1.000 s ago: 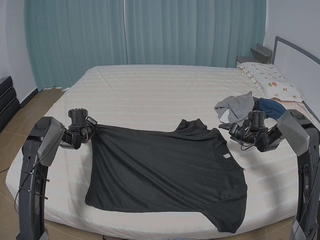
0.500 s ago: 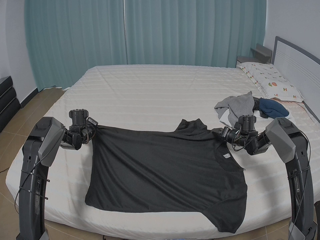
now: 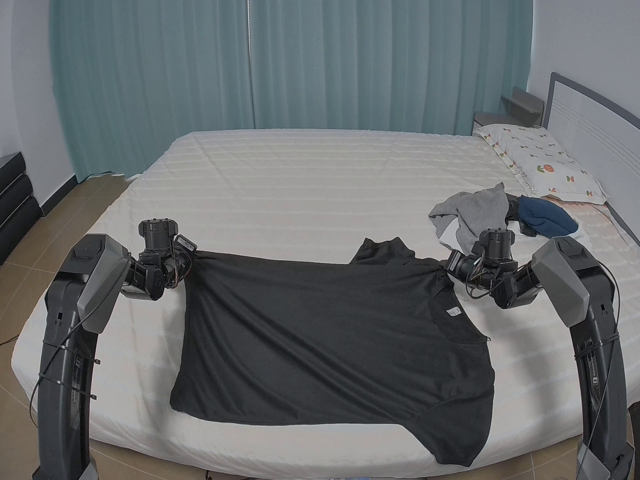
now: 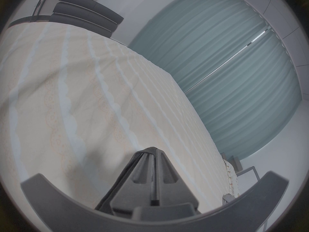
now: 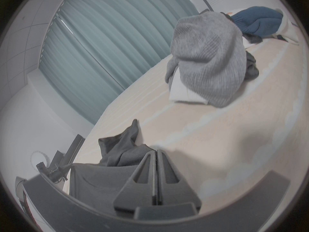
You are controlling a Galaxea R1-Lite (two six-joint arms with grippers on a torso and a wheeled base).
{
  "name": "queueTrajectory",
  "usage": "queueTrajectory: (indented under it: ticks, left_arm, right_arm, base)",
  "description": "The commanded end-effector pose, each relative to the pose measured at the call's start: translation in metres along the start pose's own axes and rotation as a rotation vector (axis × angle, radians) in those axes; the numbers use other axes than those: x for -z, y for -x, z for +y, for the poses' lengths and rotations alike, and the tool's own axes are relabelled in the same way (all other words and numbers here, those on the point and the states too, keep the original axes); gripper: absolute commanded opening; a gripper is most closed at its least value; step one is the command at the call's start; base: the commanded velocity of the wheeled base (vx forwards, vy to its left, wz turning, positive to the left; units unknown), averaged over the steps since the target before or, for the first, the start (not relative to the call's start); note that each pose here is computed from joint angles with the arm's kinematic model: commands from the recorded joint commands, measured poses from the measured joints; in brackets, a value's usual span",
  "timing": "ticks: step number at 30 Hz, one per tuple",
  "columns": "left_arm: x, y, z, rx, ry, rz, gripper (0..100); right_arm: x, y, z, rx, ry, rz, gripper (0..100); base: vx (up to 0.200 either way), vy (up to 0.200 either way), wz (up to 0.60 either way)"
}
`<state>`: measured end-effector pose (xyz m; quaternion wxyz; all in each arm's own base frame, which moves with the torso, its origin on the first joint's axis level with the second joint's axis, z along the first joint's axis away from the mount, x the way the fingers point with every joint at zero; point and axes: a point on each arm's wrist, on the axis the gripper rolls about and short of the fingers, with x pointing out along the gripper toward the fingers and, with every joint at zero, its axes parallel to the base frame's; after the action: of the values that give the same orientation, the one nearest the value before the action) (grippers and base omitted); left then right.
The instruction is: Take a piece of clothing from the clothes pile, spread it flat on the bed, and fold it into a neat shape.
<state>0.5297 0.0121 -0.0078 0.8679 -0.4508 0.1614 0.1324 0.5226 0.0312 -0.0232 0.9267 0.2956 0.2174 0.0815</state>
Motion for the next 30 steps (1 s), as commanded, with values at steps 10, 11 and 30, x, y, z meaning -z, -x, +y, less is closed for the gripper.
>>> queueTrajectory:
  ticks: [10,11,30]
  left_arm:
    - [0.006,0.0,-0.002,0.005,-0.01,0.013,0]
    - [0.008,0.0,-0.003,0.006,-0.012,0.015,0]
    - [0.02,-0.001,-0.006,0.014,-0.042,0.046,100]
  right_arm:
    - [-0.047,-0.003,0.004,0.013,0.014,-0.202,0]
    - [-0.05,-0.006,0.005,0.013,0.017,-0.227,0]
    - [-0.028,-0.023,-0.008,0.07,0.012,-0.22,100]
  base:
    - [0.0,0.0,0.0]
    - [0.0,0.0,0.0]
    - [0.0,0.0,0.0]
